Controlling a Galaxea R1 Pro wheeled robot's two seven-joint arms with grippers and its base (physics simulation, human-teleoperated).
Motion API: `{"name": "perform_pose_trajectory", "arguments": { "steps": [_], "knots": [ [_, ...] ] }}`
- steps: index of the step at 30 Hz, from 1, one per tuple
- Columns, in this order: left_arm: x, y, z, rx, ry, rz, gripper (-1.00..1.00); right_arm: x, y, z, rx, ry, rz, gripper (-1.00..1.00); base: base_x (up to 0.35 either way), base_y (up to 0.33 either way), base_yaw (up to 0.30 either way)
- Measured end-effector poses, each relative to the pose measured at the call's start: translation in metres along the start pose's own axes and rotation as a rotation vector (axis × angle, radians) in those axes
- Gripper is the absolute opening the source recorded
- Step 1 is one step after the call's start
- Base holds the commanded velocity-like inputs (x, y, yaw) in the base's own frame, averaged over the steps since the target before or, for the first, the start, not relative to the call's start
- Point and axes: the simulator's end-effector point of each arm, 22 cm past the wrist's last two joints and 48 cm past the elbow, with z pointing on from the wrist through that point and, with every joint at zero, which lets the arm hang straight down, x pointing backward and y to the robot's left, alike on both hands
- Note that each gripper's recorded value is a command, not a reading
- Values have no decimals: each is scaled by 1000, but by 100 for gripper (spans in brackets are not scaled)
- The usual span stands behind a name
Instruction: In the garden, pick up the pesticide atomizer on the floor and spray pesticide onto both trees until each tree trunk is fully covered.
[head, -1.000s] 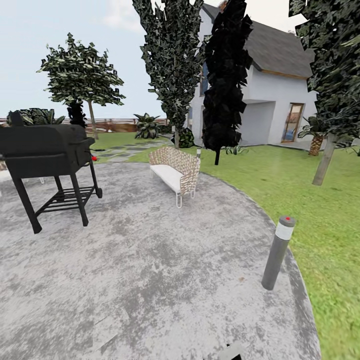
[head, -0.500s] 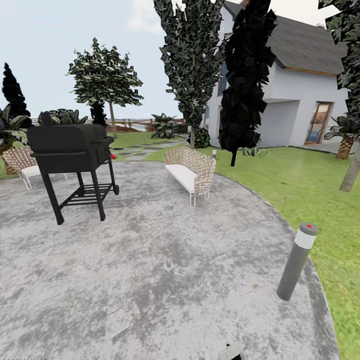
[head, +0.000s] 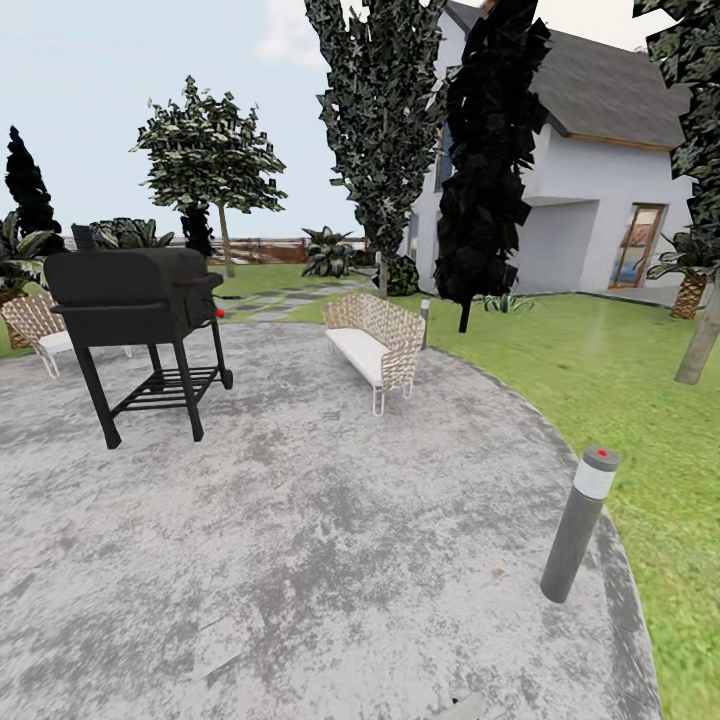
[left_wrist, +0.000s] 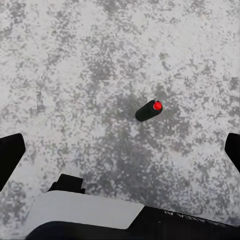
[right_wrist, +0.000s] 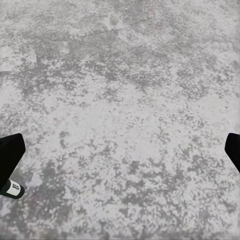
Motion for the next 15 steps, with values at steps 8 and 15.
{"name": "perform_pose_trajectory", "arguments": {
  "steps": [8,15],
  "knots": [
    [21,6,-8,-9,30,1,100,0,0,0,0,0,0,100,0,0,0],
    [21,6,-8,-9,30,1,100,0,0,0,0,0,0,100,0,0,0]
  ]
}}
